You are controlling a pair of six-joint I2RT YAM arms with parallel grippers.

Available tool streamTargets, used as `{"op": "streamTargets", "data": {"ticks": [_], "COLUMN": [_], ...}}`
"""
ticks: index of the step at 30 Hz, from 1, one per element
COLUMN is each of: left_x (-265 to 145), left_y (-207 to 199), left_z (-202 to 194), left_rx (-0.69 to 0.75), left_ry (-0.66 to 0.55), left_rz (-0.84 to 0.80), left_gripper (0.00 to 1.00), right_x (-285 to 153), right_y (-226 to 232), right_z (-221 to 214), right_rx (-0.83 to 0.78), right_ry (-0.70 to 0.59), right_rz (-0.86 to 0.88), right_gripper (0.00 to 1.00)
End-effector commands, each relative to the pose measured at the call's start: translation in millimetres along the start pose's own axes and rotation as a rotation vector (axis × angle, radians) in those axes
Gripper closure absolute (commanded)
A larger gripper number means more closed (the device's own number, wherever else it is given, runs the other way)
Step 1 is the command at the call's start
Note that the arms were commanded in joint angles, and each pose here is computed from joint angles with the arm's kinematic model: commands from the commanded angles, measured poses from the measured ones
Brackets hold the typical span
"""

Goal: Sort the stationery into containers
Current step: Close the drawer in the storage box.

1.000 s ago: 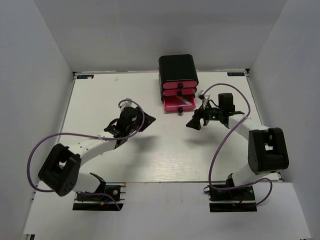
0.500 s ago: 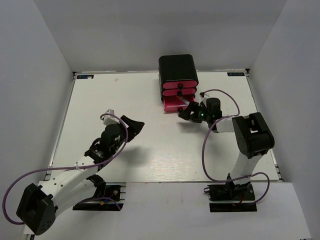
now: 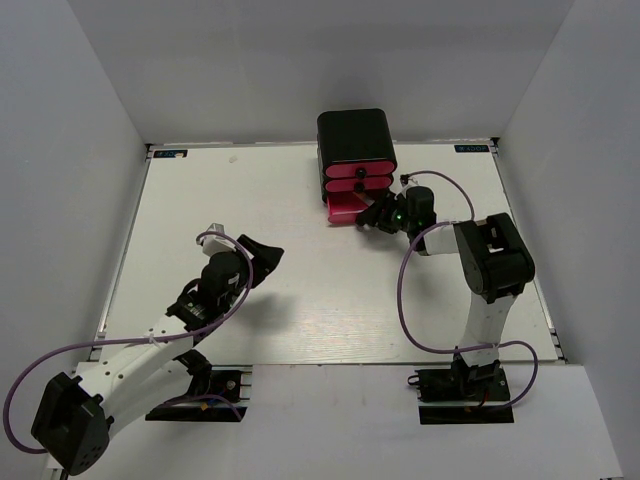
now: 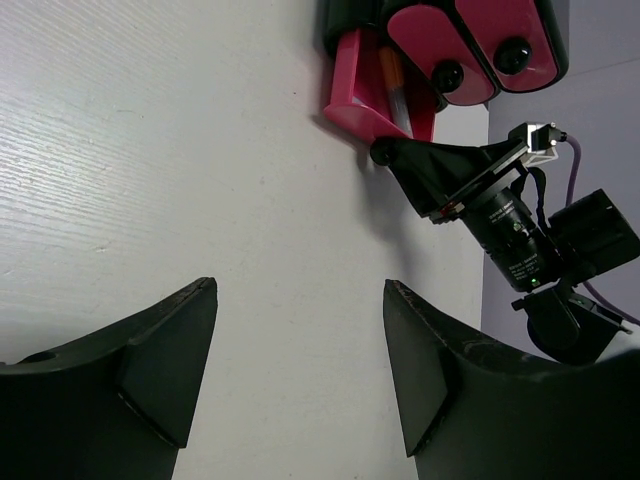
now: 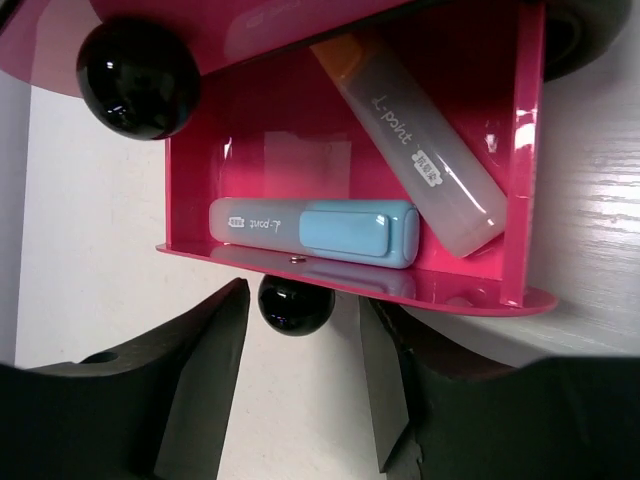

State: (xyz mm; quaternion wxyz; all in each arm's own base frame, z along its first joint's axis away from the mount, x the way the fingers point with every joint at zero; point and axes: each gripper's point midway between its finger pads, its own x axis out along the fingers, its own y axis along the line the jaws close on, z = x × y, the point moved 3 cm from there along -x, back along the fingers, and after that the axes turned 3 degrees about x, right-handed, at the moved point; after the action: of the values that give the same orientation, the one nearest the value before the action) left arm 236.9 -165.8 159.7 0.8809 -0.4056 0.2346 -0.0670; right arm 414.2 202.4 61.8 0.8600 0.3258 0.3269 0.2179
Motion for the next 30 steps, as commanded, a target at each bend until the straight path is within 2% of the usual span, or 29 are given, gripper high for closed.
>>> {"op": "streamTargets", "data": {"ticks": [1, 4, 7, 19, 30], "left_x": [1, 1, 0, -4, -3], "left_y": [7, 5, 5, 8, 13], "left_z": [-2, -1, -2, -1, -3], "left_rx": [0.004, 0.001, 0.001, -0.024, -0.021], "left_ry": [-0.006, -0.011, -0.003, -0.006, -0.010], "left_rz": [0.029, 0.022, 0.017, 0.029, 0.042], "left_gripper": [0.23, 0.23, 0.23, 0.22, 0.22], "right_x": [3, 0, 1, 17, 30], "right_y": [14, 18, 18, 8, 15], "right_z": [12, 10, 9, 13, 38], "right_rx": [-0.010, -0.023, -0.049, -0.053, -0.057], "right_ry": [-0.047, -0.043, -0.044, -0.061, -0.121], "right_rz": [0.038, 0.067, 0.077, 0.055, 0.066], "right_gripper": [0.46, 0.41, 0.41, 0.57, 0.59]}}
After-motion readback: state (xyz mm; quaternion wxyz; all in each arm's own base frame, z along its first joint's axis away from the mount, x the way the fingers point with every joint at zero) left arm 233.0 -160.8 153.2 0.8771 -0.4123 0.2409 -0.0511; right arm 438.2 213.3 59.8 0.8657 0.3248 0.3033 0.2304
